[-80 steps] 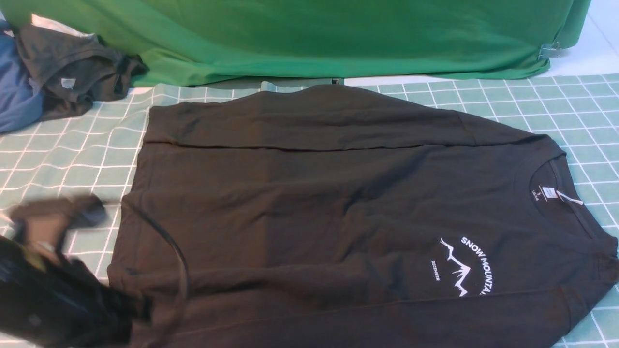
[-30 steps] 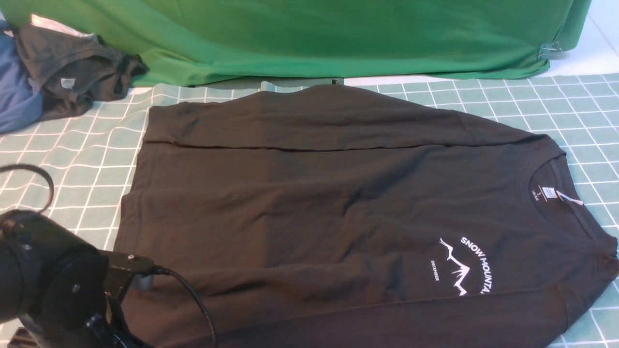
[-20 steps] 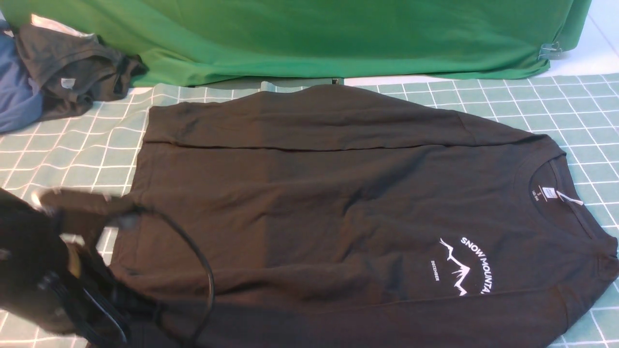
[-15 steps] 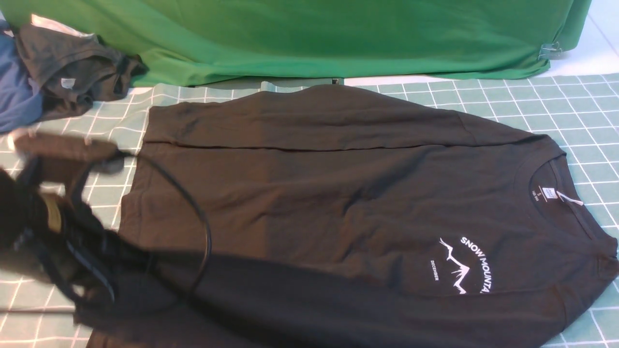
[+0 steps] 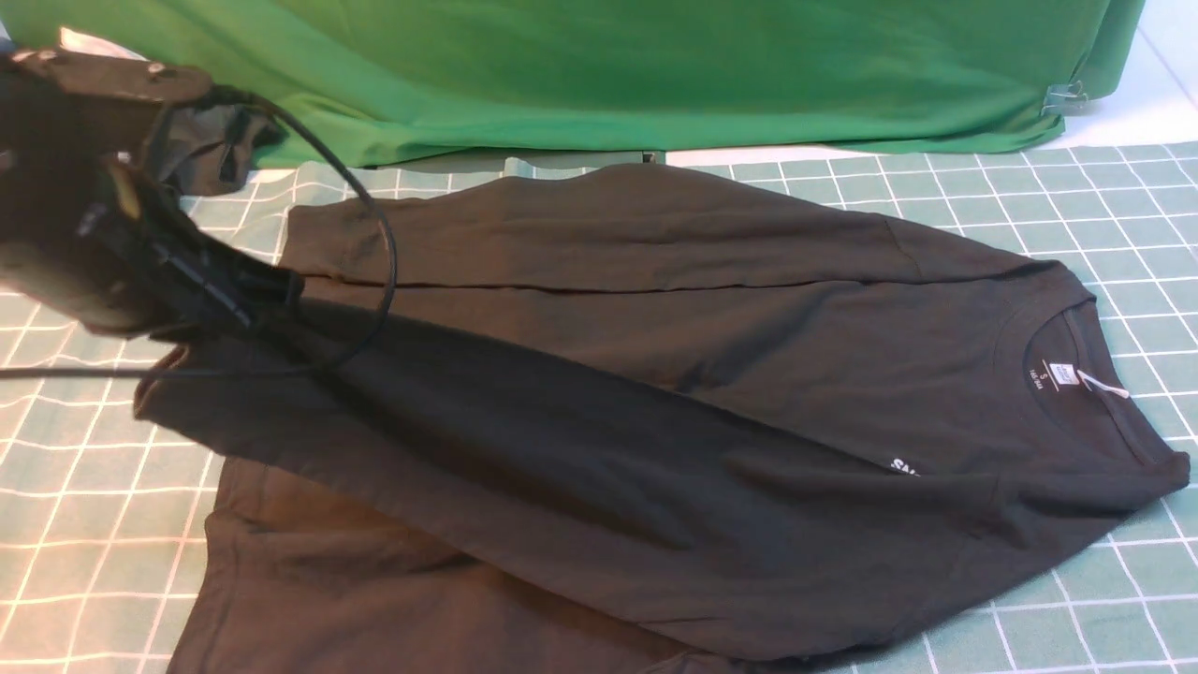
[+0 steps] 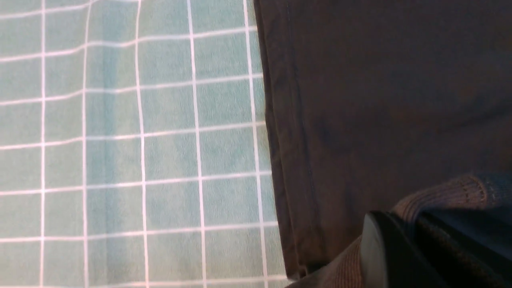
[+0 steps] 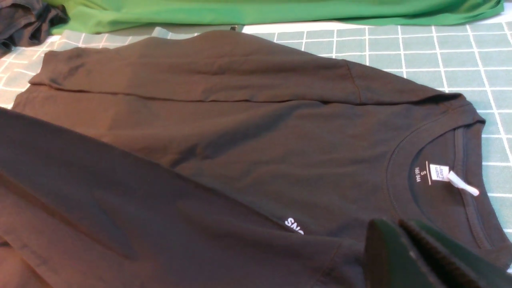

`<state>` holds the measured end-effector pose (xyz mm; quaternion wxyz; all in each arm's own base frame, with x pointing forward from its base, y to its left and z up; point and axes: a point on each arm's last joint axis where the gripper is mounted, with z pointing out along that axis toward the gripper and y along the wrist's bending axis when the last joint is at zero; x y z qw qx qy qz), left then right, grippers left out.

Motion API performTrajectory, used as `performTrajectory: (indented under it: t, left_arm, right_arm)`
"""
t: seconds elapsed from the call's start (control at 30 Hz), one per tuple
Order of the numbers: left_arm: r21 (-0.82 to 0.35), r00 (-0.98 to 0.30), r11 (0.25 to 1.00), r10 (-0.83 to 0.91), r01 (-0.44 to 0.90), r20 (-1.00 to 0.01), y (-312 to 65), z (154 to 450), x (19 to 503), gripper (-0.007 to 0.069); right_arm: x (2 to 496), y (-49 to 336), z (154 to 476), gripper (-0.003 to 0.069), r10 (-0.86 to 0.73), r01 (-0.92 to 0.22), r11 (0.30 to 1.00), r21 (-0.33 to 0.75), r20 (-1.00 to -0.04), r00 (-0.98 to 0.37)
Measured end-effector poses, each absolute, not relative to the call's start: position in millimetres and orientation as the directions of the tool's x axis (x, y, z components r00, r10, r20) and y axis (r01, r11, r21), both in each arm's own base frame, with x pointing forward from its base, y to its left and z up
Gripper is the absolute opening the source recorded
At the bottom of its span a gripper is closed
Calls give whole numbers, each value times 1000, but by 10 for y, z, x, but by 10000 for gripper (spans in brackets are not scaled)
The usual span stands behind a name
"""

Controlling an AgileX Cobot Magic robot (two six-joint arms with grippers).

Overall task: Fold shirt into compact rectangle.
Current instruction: 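Fold the left side of the black T-shirt inward over its body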

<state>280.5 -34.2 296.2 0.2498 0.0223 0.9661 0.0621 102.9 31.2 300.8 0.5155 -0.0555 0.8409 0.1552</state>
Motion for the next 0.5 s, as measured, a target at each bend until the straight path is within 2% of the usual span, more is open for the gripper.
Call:
performTrajectory:
  t: [0.23, 0.5]
  left_arm:
    - [170, -906, 985, 86, 15, -415, -300, 2689, 3073, 6]
    - [199, -890, 980, 118, 31, -440, -298, 2615, 3178, 15]
  right_arm:
    - [1029, 312, 3008, 29, 66, -254, 946, 203, -884, -462]
    - [1023, 316, 3000, 36, 62, -257, 945, 204, -879, -472]
